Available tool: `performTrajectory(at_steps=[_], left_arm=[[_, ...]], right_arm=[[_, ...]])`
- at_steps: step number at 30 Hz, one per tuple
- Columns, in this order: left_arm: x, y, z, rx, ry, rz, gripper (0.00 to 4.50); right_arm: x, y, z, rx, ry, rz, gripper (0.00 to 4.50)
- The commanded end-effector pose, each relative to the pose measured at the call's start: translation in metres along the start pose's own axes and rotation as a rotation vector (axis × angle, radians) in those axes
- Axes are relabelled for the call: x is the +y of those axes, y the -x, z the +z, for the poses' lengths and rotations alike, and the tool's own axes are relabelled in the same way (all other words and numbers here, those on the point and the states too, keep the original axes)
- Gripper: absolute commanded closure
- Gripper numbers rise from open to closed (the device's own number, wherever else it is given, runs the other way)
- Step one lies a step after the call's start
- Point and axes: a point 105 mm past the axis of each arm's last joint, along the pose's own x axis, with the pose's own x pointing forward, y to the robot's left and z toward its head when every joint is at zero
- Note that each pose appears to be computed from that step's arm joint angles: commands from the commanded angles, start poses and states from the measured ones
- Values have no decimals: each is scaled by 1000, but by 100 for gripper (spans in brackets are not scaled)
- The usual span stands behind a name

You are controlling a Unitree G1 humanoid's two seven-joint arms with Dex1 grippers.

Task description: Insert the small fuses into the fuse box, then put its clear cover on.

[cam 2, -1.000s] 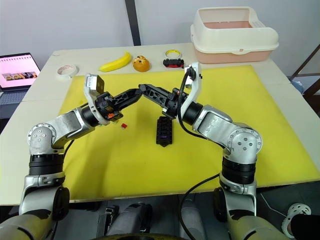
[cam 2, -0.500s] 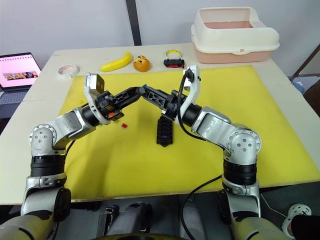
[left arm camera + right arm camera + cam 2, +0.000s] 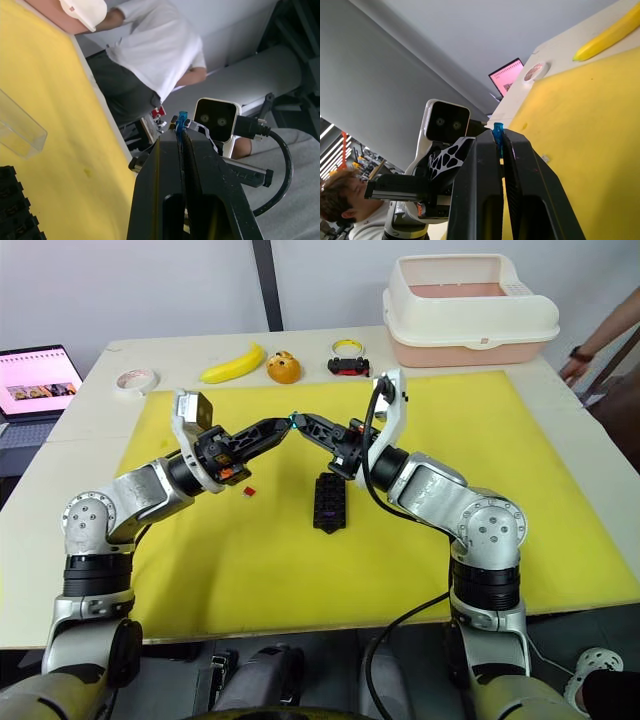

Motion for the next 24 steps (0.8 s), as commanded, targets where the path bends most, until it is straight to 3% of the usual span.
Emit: performTrajectory(at_steps=[1, 5, 6, 8, 9, 13, 14, 16, 19, 24], left_arm=[[-11, -4, 2, 2, -24, -37, 450], [-5, 0, -2, 47, -73, -3, 450], [-6, 4, -2, 68, -104, -5, 381], [-7, 12, -3, 131, -191, 7, 304], [-6, 15, -4, 172, -240, 17, 242], [-2, 31, -15, 405, -523, 25, 33], [2, 34, -17, 459, -629, 28, 10], [11, 41, -28, 605, -860, -9, 10], [22, 47, -41, 751, -1071, -95, 10], [34, 40, -48, 770, -1229, -157, 10]], right_arm=[[14, -1, 1, -3, -3, 60, 444], [20, 2, 4, -10, -24, 90, 444], [21, 4, 5, -7, -26, 97, 450], [24, 7, 7, 7, -20, 110, 450], [24, 9, 8, 19, -10, 115, 450], [24, 19, 9, 127, 120, 113, 450], [23, 22, 9, 167, 175, 105, 450], [20, 26, 7, 251, 284, 84, 450], [14, 30, -1, 395, 499, 60, 450], [-2, 34, -24, 629, 909, 113, 450]])
